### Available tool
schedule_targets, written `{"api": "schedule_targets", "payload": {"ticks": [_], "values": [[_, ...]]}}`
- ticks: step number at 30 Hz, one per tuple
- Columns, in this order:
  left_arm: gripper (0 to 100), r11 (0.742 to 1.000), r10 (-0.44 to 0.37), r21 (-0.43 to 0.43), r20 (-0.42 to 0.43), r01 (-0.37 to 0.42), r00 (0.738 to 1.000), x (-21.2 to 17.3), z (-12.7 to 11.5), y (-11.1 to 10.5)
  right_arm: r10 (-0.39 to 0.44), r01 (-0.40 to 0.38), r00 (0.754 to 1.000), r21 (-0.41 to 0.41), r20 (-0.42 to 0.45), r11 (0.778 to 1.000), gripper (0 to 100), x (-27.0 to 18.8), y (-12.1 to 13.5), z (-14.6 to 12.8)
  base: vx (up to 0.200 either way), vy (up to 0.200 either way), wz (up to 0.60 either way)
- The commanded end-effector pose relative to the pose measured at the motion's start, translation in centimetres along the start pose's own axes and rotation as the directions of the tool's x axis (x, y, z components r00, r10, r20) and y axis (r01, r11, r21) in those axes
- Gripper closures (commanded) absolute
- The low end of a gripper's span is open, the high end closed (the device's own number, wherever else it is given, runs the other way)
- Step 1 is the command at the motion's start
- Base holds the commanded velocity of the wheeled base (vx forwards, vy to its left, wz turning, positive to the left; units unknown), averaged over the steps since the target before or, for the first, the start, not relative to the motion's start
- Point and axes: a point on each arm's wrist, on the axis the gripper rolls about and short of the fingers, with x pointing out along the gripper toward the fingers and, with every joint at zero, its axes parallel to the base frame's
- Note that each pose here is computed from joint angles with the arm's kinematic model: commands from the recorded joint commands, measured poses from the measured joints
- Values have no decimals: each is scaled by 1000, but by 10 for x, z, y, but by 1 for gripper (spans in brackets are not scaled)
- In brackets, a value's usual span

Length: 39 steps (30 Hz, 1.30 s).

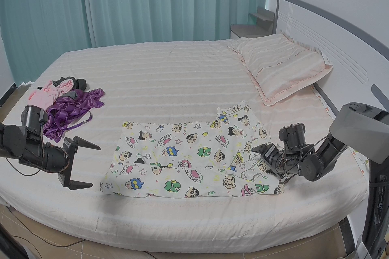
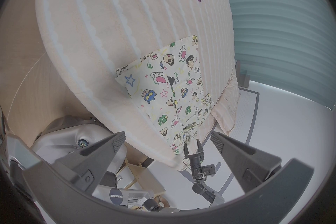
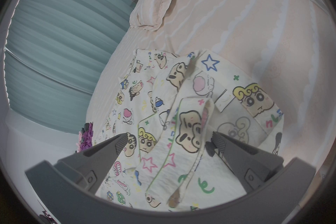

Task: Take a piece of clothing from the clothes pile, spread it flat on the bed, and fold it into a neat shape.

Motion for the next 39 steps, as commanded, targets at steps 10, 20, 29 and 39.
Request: {"api": "schedule_targets", "payload": {"ticks": [10,20,29,39], "values": [[0,1000,15,-10,-4,-15,1000,6,4,3,-10,10,999,-4,53,1000,0,21,-7,-4,0,0,0],[0,1000,18,-9,4,-18,1000,8,5,3,-14,16,997,-20,72,1000,100,16,-7,-3,0,0,0],[0,1000,18,-11,4,-18,1000,8,6,3,2,0,997,-27,75,1000,100,-9,0,-2,0,0,0],[0,1000,20,-13,3,-20,1000,8,6,4,-8,14,995,-69,96,998,100,-44,18,-13,0,0,0]]}}
